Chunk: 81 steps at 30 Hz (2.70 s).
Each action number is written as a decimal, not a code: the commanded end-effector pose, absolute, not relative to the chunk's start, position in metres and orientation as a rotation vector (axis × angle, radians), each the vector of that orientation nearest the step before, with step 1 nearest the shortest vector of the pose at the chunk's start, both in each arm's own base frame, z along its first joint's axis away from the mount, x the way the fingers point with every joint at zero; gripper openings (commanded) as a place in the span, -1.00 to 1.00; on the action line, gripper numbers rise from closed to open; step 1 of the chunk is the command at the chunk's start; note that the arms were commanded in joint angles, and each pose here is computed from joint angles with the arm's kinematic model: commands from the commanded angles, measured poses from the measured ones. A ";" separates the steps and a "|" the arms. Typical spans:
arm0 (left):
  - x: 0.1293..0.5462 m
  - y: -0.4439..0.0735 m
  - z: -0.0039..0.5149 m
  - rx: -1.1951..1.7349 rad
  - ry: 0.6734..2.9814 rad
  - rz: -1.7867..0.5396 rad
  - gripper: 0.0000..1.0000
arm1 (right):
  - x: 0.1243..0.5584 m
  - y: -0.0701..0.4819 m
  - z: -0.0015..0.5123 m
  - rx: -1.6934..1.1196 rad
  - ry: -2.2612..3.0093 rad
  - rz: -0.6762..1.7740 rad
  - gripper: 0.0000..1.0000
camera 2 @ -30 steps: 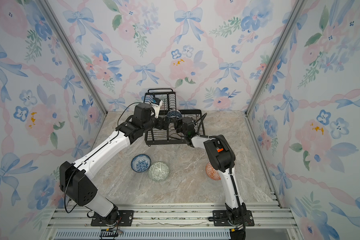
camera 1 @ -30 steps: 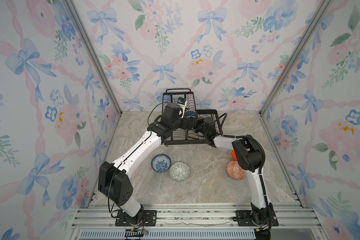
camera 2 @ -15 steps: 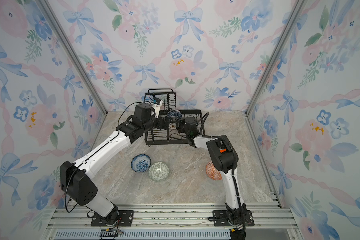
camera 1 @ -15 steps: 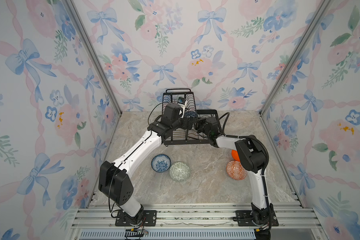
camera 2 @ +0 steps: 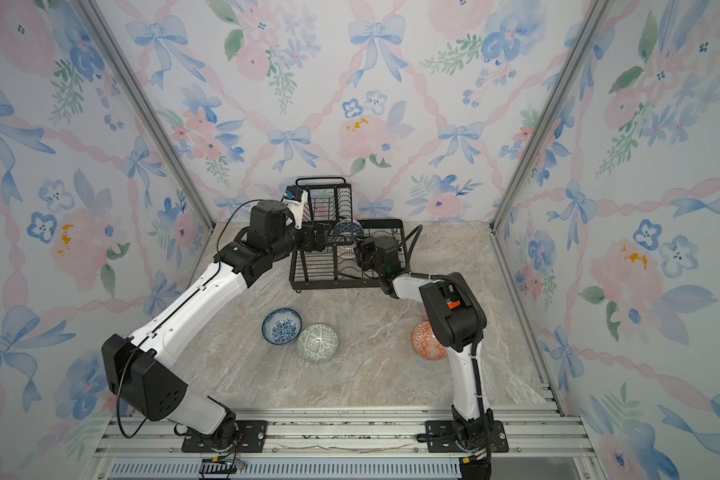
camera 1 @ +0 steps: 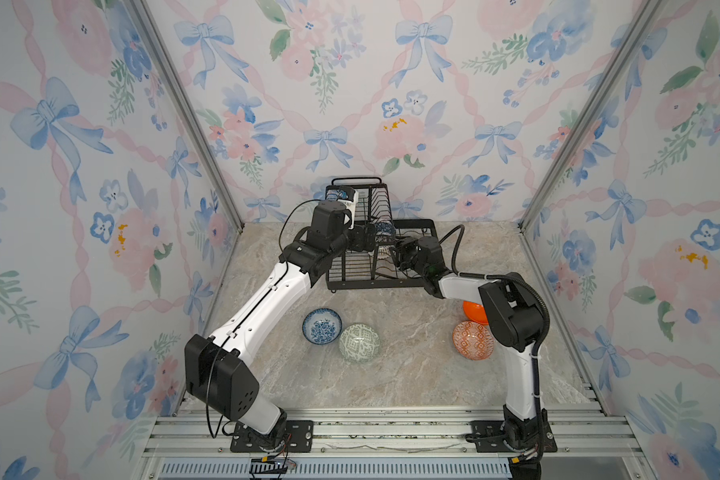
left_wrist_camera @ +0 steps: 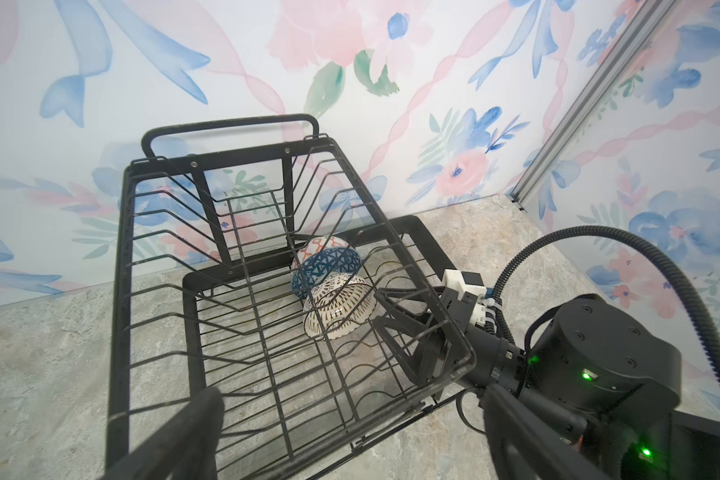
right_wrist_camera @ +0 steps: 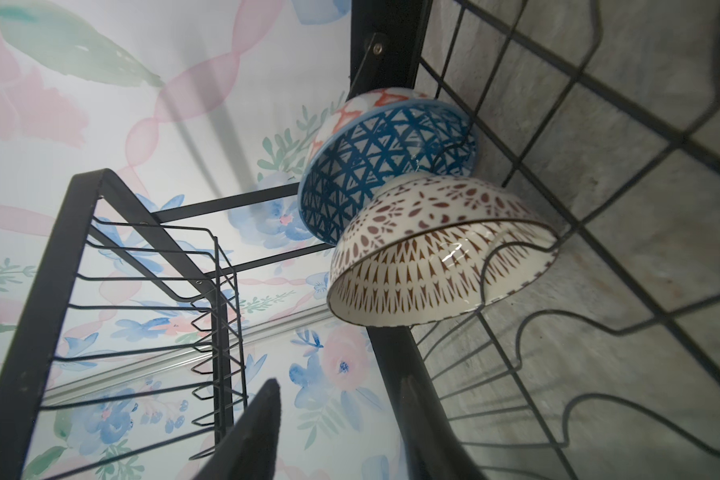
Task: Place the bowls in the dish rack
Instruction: 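Open the right gripper to release the bowl while the left moves aside, then raise the right gripper from the rack while the left lowers to the blue bowl, then close the left gripper on the blue floral bowl's rim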
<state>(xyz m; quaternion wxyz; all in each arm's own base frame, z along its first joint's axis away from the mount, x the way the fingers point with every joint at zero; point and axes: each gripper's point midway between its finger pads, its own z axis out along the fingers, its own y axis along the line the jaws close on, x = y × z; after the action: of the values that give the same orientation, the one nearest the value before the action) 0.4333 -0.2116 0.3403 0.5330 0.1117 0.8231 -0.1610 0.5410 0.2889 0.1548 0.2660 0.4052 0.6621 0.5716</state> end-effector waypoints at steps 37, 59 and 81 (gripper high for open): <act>0.348 -0.031 0.144 -0.426 2.460 -0.376 0.93 | 0.509 0.242 0.339 0.148 1.936 0.849 0.93; 0.297 -0.068 0.069 -0.292 2.811 -0.325 0.53 | 0.414 0.353 0.345 -0.759 1.760 0.447 0.94; 0.293 -0.073 0.049 -0.245 2.888 -0.353 -0.43 | 0.397 0.365 0.329 -0.851 1.726 0.344 0.93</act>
<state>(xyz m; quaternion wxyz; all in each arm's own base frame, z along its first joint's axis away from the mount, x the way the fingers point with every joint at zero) 0.2963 -0.0703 0.0500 0.1217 -0.0880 0.9820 -0.1143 0.3990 0.3718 0.3125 0.5410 -0.3657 0.7426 0.1489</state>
